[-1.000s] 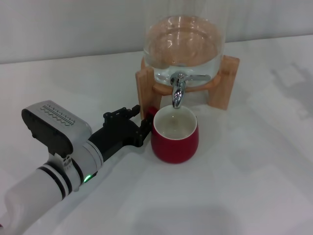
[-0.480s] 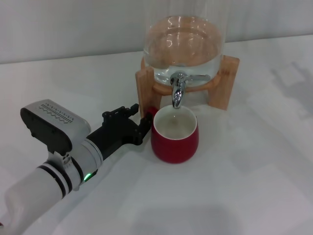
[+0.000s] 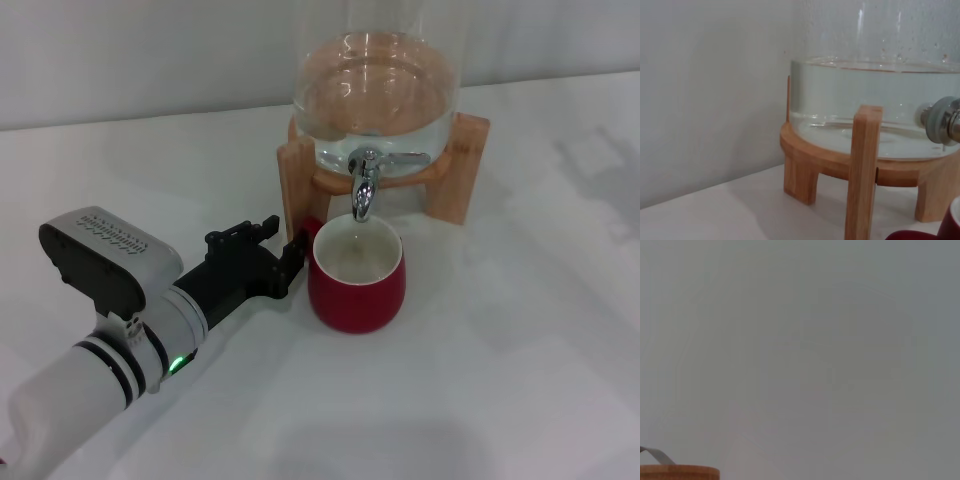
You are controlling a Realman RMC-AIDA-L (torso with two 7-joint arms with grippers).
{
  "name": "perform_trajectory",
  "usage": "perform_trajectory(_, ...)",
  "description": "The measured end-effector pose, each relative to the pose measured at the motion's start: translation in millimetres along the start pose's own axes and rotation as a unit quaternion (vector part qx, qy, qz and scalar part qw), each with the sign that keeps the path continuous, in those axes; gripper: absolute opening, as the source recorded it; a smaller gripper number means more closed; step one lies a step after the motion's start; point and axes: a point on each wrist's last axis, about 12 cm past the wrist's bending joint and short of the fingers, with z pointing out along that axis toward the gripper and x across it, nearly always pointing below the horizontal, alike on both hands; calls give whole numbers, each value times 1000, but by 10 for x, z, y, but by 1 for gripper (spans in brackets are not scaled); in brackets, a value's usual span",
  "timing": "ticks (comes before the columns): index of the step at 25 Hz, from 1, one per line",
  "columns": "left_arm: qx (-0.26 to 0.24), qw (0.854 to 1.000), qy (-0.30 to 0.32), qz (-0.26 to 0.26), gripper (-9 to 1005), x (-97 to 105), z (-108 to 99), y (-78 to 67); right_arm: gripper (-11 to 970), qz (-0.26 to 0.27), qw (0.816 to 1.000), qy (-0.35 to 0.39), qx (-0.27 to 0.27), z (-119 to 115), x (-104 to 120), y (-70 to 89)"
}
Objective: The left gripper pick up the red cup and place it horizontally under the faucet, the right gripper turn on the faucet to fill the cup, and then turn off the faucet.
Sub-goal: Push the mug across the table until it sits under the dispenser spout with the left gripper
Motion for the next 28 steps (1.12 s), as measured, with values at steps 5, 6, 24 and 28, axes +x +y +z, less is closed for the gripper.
perform_trajectory(5, 3, 1000, -2, 0, 437, -9, 8, -24, 708, 0, 1000, 0, 0, 0, 0, 0)
perform_trajectory(6, 4, 1000, -2, 0, 439, -10, 9, -27, 708, 0, 1000, 0, 0, 0, 0, 0)
perform_trajectory(24, -13, 1000, -1, -15, 475, 50, -50, 7, 708, -2, 1000, 0, 5, -1, -8, -23)
perform_trajectory(28, -25, 999, 0, -19, 483, 77, -83, 52, 708, -2, 1000, 0, 10, -14, -9, -37)
